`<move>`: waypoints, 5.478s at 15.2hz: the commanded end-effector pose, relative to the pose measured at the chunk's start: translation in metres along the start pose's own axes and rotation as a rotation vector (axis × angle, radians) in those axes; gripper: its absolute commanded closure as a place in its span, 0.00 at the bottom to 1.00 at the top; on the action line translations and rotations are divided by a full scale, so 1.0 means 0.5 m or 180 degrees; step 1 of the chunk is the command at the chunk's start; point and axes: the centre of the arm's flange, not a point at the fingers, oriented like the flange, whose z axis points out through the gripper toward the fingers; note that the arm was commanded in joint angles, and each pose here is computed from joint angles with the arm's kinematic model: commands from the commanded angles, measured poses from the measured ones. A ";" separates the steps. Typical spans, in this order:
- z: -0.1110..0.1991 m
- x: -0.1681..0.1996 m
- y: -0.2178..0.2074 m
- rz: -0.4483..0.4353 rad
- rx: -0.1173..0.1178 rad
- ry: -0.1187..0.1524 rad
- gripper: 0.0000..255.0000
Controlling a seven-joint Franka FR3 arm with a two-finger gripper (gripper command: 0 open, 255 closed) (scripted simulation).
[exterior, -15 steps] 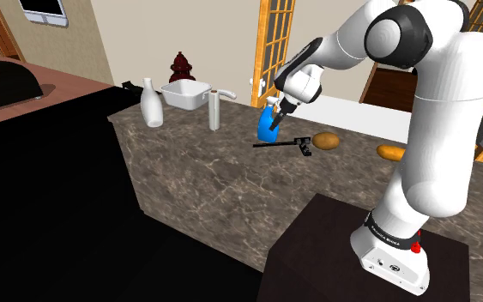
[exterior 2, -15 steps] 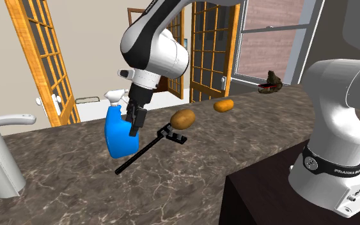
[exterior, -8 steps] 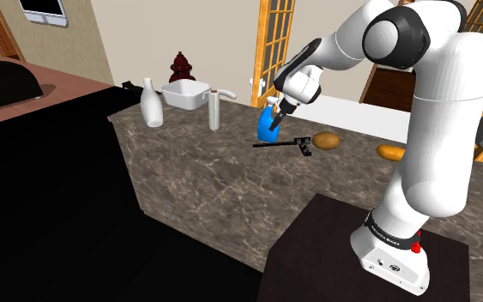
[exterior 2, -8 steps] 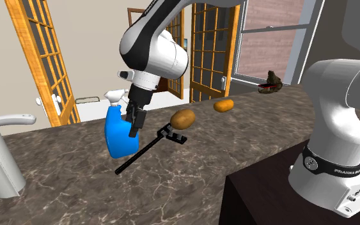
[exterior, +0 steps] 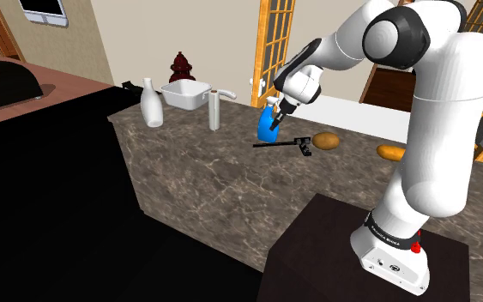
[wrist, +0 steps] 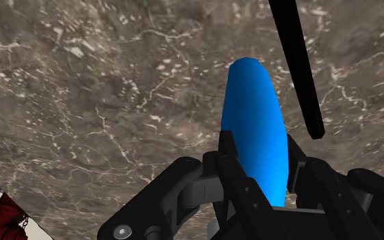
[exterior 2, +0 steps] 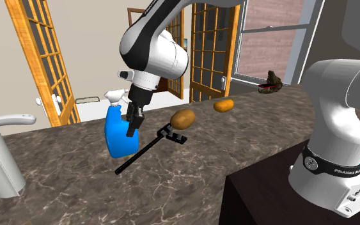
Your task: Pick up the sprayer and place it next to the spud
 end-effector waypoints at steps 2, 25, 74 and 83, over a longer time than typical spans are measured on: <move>0.000 0.000 0.000 0.0000 0.0000 0.0001 1.00; -0.224 0.094 0.001 0.0000 0.0000 0.0001 1.00; -0.691 -0.017 0.144 0.0000 0.0000 0.0001 1.00; -0.774 -0.213 0.251 0.0000 -0.0001 0.0001 1.00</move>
